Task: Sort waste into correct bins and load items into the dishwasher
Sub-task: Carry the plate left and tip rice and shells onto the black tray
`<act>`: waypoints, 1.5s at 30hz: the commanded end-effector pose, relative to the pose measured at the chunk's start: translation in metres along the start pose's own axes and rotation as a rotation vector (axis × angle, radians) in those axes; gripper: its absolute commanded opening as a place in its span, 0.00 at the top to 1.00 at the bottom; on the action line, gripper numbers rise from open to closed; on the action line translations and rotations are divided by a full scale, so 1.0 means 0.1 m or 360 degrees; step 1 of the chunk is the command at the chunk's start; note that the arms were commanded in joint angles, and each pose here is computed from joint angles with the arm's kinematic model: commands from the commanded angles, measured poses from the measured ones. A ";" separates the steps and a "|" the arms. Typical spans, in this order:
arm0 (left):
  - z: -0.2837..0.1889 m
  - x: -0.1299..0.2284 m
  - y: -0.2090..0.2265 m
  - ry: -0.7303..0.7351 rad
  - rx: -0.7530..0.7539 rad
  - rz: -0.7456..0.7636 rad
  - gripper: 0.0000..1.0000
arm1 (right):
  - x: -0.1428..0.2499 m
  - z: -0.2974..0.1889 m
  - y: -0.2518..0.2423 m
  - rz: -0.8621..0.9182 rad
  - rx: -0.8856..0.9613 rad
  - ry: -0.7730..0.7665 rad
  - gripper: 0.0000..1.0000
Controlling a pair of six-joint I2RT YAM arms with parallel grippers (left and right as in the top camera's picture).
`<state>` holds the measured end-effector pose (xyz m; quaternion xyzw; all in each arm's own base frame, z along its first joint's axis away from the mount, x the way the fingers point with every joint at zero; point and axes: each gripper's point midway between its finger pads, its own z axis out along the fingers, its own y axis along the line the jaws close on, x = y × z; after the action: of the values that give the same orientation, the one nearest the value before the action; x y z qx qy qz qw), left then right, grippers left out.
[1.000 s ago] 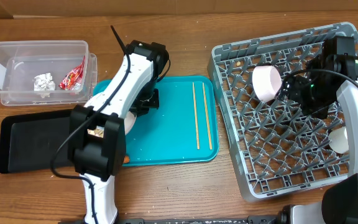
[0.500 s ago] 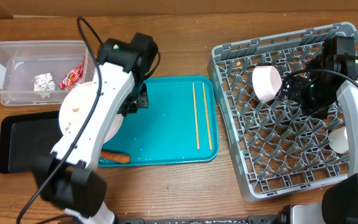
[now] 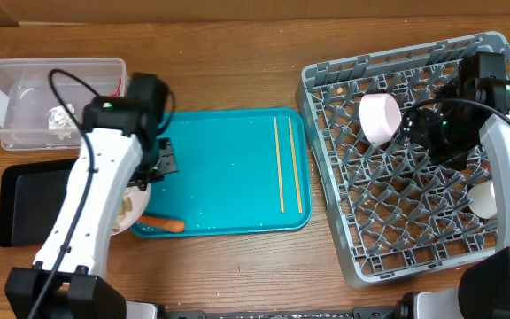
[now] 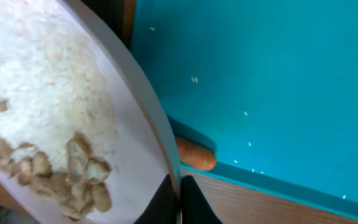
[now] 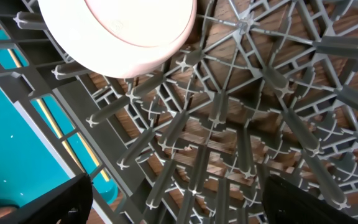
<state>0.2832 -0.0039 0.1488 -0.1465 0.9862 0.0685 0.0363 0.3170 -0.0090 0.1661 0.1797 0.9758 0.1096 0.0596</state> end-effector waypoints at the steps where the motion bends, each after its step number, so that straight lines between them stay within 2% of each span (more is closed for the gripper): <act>1: 0.04 0.01 0.07 0.0025 0.0130 0.0086 0.96 | 0.01 -0.09 0.01 -0.0017 -0.0006 -0.0050 0.10; 16: 0.06 -0.33 0.37 -0.0073 0.0655 -0.0034 0.96 | 0.02 -0.09 0.01 -0.0021 -0.0004 -0.0040 0.11; 21: -0.02 -0.40 0.44 -0.0143 0.0882 -0.0080 0.96 | 0.03 -0.09 0.00 -0.0021 -0.0003 -0.0039 0.11; 29: -0.13 -0.44 0.73 -0.0226 0.1115 -0.0249 0.96 | 0.03 -0.09 0.01 -0.0021 -0.0004 -0.0040 0.11; 33: -0.26 -0.47 0.77 -0.0327 0.1301 -0.0252 0.96 | 0.03 -0.09 0.01 -0.0021 -0.0004 -0.0039 0.11; 45: -0.41 -0.50 0.92 -0.0470 0.1468 -0.0290 0.96 | 0.04 -0.09 0.00 -0.0019 -0.0001 -0.0031 0.11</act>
<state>0.3001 0.0969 0.1918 -0.2133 0.8934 -0.3343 0.2112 0.3144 -0.0088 0.1658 0.1783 0.9764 0.1092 0.0546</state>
